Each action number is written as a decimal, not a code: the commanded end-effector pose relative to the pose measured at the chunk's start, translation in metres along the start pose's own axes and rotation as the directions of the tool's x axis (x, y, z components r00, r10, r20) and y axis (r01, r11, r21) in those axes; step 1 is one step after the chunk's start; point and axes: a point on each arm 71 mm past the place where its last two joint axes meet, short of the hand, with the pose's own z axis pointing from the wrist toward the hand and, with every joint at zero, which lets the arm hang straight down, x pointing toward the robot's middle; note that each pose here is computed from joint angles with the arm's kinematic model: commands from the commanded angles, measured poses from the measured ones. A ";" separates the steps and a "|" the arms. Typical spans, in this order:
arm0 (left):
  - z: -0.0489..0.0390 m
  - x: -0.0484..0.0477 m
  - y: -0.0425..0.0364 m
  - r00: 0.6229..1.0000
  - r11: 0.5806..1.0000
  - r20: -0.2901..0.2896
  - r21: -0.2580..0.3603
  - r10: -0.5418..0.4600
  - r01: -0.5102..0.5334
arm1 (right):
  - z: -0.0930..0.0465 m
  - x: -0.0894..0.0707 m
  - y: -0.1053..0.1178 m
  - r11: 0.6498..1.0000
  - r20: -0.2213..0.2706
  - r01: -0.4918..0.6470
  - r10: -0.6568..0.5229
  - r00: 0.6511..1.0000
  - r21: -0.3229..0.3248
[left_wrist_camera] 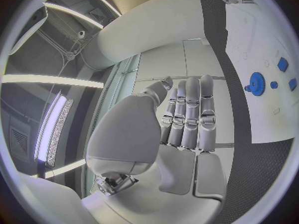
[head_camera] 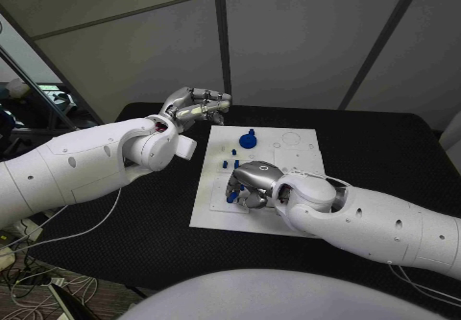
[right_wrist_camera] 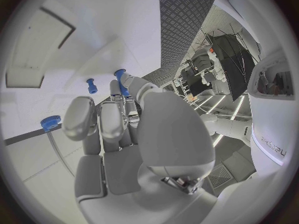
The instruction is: Assemble the parts on the task board
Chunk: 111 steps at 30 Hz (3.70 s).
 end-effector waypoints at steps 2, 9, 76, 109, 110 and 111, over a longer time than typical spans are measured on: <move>0.0002 0.0008 -0.0016 1.000 1.000 -0.010 0.005 -0.005 0.005 | 0.000 0.004 0.001 1.000 -0.019 0.021 -0.021 1.000 -0.004; -0.0003 -0.0006 -0.0020 1.000 1.000 -0.007 0.002 -0.004 0.004 | 0.001 0.003 0.001 1.000 -0.005 0.019 -0.019 1.000 -0.001; -0.0151 -0.0187 0.0003 1.000 1.000 0.027 -0.021 0.011 -0.010 | -0.143 -0.018 -0.106 0.772 0.144 -0.255 0.211 0.967 0.581; -0.0154 -0.0193 0.0004 1.000 1.000 0.024 -0.022 0.010 -0.009 | -0.121 0.006 -0.099 0.774 0.018 -0.175 0.206 0.978 0.608; -0.0154 -0.0192 0.0004 1.000 1.000 0.023 -0.023 0.010 -0.009 | -0.120 0.007 -0.098 0.774 0.016 -0.177 0.211 0.977 0.607; -0.0154 -0.0192 0.0005 1.000 1.000 0.023 -0.023 0.010 -0.009 | -0.120 0.009 -0.097 0.775 0.015 -0.179 0.214 0.977 0.607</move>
